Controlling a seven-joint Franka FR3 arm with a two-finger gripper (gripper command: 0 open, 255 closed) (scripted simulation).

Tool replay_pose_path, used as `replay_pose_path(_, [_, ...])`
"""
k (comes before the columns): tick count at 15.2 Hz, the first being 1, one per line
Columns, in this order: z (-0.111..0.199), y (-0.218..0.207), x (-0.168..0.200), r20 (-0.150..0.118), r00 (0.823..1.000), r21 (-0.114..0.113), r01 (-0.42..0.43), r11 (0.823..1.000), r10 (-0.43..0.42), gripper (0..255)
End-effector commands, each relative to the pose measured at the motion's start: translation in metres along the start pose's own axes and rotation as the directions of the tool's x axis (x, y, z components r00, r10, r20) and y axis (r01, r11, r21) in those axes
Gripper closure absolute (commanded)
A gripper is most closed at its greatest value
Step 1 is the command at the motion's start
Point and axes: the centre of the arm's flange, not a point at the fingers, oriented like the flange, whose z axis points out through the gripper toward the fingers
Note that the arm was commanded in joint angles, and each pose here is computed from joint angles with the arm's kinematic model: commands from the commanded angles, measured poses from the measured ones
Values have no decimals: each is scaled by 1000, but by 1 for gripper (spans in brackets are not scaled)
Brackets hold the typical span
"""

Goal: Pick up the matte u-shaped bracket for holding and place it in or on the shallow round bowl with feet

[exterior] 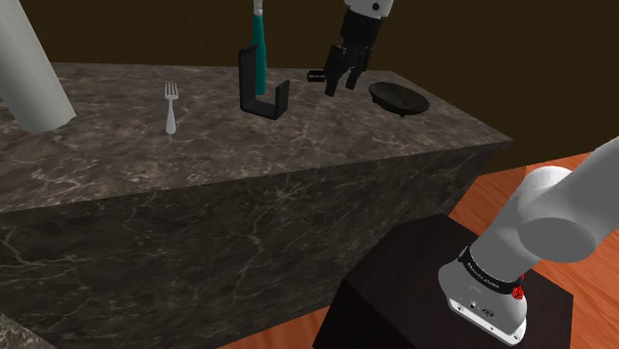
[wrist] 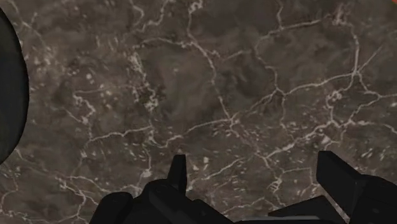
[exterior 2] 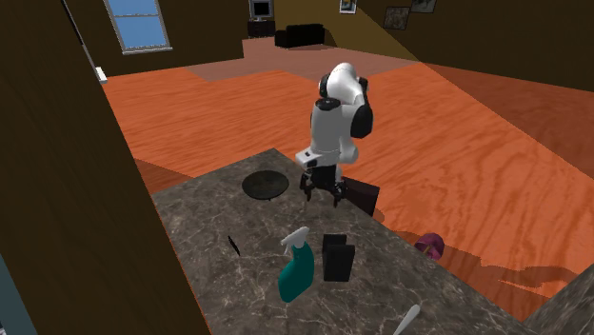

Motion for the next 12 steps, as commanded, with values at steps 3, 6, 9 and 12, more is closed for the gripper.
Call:
replay_pose_path(3, [-3, -28, 38, -42, 998, 5, 38, 999, -38, 0])
replay_pose_path(6, [-7, -51, 65, -72, 995, 8, 67, 998, -66, 0])
replay_pose_path(9, [-12, -72, 90, -102, 990, 9, 94, 996, -93, 0])
replay_pose_path(12, [3, -73, 92, -102, 990, 9, 94, 996, -93, 0])
